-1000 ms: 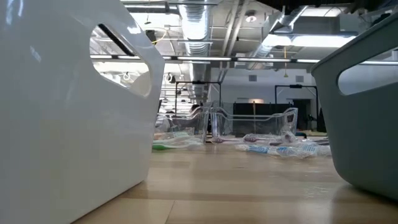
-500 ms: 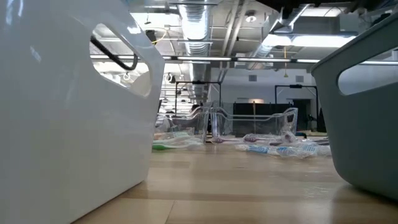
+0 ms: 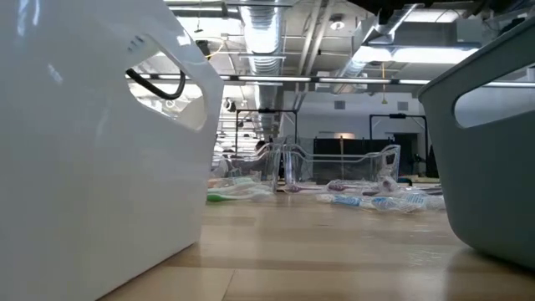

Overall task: Pick & Place Toothbrushes
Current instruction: Put the blue toothbrush into the white bin, then put the orange toothbrush into the green bin

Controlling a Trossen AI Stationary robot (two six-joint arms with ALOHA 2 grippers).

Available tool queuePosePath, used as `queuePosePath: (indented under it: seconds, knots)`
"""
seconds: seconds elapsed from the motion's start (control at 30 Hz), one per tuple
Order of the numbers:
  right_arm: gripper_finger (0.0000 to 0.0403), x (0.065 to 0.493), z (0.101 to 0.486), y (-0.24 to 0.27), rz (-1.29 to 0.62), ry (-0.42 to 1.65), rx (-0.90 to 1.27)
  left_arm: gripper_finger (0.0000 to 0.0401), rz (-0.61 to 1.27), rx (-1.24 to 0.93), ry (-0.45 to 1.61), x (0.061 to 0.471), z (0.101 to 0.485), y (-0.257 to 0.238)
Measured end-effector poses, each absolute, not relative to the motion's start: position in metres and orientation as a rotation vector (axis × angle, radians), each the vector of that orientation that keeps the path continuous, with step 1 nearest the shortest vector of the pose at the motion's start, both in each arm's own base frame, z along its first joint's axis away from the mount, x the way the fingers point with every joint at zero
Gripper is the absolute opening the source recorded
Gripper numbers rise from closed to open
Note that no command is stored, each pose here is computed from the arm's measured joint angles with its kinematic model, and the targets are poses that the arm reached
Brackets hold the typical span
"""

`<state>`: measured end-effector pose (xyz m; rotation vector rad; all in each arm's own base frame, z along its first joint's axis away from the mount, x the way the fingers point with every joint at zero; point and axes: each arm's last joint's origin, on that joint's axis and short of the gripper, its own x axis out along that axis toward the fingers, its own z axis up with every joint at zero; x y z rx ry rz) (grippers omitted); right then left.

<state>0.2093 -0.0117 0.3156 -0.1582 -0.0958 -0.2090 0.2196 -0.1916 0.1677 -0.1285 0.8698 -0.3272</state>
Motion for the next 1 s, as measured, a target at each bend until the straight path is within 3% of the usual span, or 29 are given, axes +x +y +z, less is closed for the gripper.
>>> queuePosePath:
  seconds: [0.13, 0.47, 1.0]
  knots:
    - [0.0118, 0.209, 0.316, -0.012, -0.209, -0.095, -0.158, 0.0019, -0.319, -0.126, 0.865, 0.220, 0.168, -0.191]
    - [0.0118, 0.209, 0.316, -0.012, -0.210, -0.096, -0.158, 0.0096, -0.297, -0.128, 0.854, 0.220, 0.168, -0.191]
    - [0.0118, 0.209, 0.315, -0.012, -0.210, -0.092, -0.158, 0.0103, -0.298, -0.156, 0.814, 0.220, 0.179, -0.188]
